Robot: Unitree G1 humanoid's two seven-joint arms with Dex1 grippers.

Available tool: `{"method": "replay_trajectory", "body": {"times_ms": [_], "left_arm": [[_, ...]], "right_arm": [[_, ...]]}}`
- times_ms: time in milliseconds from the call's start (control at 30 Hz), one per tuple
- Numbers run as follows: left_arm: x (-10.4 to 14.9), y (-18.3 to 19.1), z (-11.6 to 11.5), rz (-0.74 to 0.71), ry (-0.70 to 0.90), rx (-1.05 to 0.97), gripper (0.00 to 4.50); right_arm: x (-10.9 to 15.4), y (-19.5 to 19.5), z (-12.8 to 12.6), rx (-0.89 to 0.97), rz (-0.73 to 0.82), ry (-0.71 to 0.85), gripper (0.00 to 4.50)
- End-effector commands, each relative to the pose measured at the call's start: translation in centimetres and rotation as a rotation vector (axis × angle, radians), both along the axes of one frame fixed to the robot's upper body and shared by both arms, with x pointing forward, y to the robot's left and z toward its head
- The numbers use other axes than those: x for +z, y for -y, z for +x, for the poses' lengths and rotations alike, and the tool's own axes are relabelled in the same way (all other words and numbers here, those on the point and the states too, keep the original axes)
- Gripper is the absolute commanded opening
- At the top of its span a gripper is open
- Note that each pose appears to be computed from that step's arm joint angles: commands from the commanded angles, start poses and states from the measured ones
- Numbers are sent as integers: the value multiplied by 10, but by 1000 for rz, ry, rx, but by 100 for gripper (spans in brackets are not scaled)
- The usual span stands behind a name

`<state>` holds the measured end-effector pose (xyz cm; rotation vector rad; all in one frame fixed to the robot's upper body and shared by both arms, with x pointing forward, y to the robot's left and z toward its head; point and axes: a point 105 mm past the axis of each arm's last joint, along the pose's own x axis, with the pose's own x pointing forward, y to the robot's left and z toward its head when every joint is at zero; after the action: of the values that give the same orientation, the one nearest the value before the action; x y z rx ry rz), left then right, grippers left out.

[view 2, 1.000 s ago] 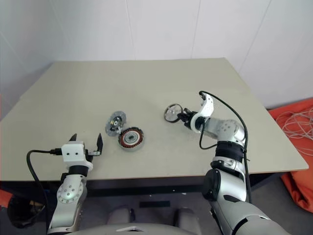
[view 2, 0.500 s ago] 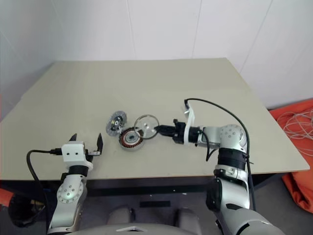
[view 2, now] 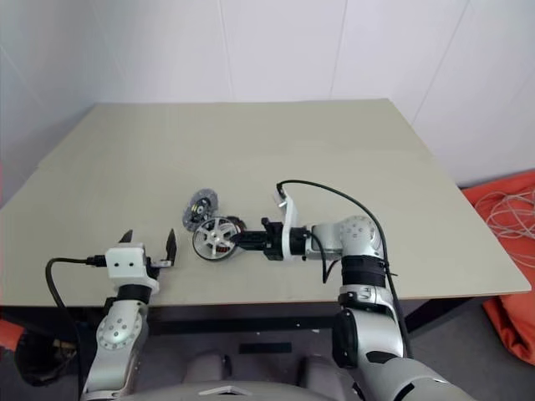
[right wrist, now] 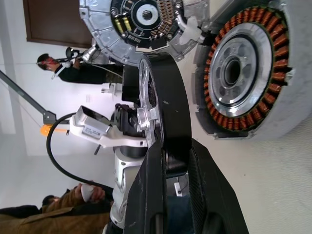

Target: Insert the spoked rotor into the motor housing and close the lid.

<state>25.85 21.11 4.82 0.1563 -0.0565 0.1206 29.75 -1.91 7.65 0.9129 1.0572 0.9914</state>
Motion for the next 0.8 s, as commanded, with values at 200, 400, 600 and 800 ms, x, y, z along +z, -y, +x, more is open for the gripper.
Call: {"method": "replay_trajectory", "body": {"times_ms": [200, 400, 600, 800], "left_arm": [[19, 20, -5, -19, 64, -168, 450], [23, 33, -10, -78, 56, -294, 450], [23, 44, -19, -129, 22, -425, 450], [23, 48, -24, -167, 3, -488, 450]], "right_arm": [[15, -5, 12, -16, 17, 60, 29], [14, -8, 14, -20, 11, 70, 29], [12, -9, 18, -33, 4, 78, 29], [10, -11, 22, -44, -1, 78, 29]]}}
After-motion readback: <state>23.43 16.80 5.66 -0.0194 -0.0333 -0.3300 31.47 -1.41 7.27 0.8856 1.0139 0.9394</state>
